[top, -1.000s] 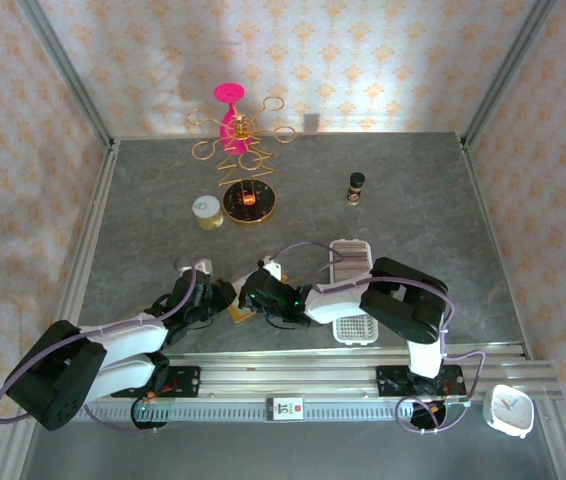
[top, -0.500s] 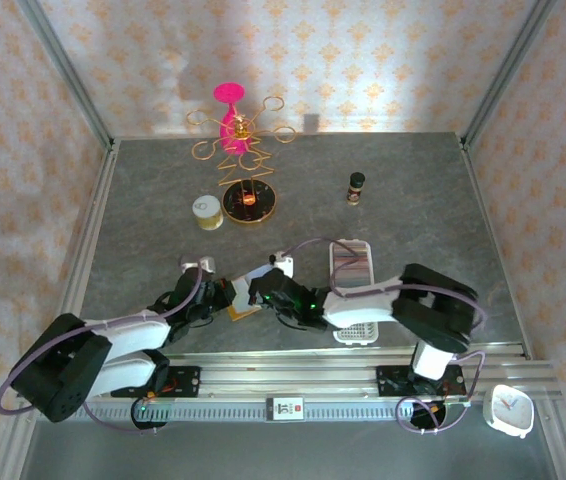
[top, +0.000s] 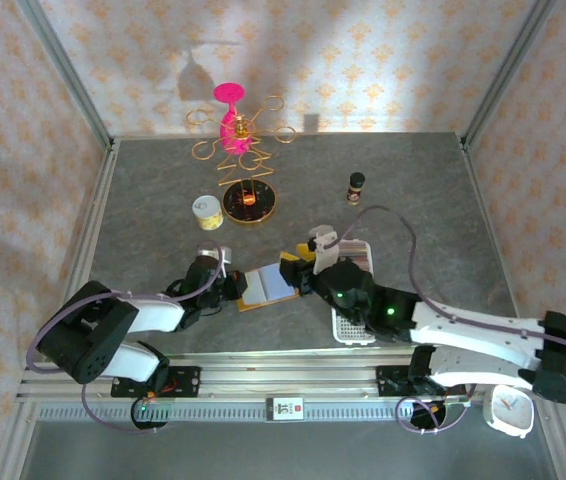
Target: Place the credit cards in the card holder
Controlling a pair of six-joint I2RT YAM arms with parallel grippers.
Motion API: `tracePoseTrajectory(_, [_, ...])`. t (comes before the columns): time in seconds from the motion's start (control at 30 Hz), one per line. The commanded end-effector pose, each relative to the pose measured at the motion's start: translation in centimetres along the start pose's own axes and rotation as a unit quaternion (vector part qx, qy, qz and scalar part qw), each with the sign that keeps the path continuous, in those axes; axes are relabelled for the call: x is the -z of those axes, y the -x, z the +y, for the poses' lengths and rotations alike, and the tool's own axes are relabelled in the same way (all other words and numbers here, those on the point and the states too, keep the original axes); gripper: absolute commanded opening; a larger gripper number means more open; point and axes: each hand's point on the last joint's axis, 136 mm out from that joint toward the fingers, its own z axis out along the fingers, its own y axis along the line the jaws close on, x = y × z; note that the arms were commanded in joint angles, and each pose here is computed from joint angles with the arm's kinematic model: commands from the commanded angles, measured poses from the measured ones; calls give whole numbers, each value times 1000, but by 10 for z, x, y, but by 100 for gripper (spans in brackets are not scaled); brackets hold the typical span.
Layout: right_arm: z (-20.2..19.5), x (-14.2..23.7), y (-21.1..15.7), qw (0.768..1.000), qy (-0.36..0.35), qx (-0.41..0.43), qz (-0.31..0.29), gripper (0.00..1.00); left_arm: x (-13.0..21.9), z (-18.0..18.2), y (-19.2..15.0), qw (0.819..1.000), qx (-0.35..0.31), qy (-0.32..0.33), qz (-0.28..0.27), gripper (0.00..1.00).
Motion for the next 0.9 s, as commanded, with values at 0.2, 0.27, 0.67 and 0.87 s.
tracePoseTrajectory(0.2, [-9, 61, -45, 868, 109, 475, 99, 91, -14, -19, 25, 999, -37, -11, -27, 0])
tracePoseTrajectory(0.27, [-24, 68, -48, 847, 86, 512, 110, 94, -12, -20, 28, 998, -53, -17, -37, 0])
tracePoseTrajectory(0.67, [-103, 78, -101, 766, 23, 594, 244, 97, 5, -60, 15, 992, -81, -88, -32, 6])
tracePoseTrajectory(0.87, [-127, 71, -131, 734, 16, 617, 284, 97, 11, -48, 2, 995, -75, -65, -22, 7])
